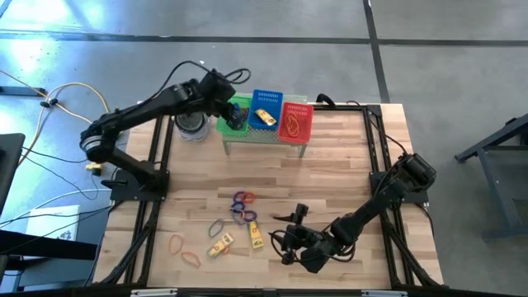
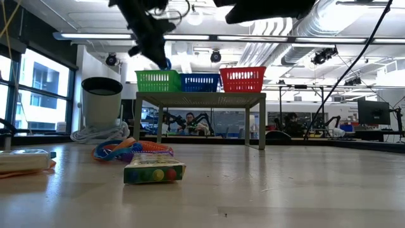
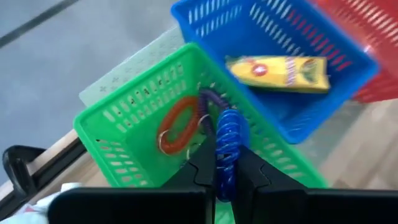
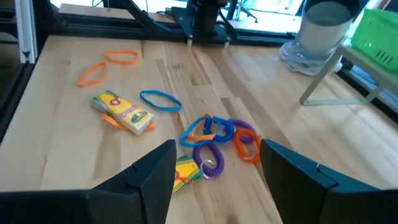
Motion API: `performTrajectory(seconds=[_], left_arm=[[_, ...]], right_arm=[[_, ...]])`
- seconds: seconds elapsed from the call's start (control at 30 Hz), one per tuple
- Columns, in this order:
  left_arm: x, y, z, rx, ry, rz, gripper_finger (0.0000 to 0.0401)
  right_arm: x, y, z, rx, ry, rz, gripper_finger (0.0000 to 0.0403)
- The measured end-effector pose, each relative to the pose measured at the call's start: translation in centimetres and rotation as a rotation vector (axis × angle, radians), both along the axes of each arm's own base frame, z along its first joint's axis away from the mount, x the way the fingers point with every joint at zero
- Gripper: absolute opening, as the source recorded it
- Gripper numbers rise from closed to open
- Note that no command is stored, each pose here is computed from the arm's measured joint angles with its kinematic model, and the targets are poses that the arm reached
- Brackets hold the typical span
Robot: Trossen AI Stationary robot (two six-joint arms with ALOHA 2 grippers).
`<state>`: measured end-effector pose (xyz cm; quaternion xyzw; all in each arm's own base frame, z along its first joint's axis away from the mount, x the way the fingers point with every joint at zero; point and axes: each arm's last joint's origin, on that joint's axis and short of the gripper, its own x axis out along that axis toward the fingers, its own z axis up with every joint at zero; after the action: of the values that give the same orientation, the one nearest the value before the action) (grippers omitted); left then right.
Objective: Pick & Place Office Desk Supplies
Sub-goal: Put the blue spring keychain into the green bin on the shelf
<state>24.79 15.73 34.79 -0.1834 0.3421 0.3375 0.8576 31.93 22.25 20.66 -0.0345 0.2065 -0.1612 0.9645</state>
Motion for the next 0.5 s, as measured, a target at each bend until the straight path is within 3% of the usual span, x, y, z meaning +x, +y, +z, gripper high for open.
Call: performTrajectory(seconds=[0.23, 0.5], left_arm=[[0.7, 1.4, -1.4, -0.011, 0.038, 0.022, 0.0031], [1.0, 1.4, -1.2, 0.047, 0.053, 0.025, 0.0110]], right_arm=[[-0.2, -0.2, -0.4, 0.056, 0.013, -0.036, 0.0220], [-0.3, -0.1, -0.5, 0.123, 0.015, -0.031, 0.0220]])
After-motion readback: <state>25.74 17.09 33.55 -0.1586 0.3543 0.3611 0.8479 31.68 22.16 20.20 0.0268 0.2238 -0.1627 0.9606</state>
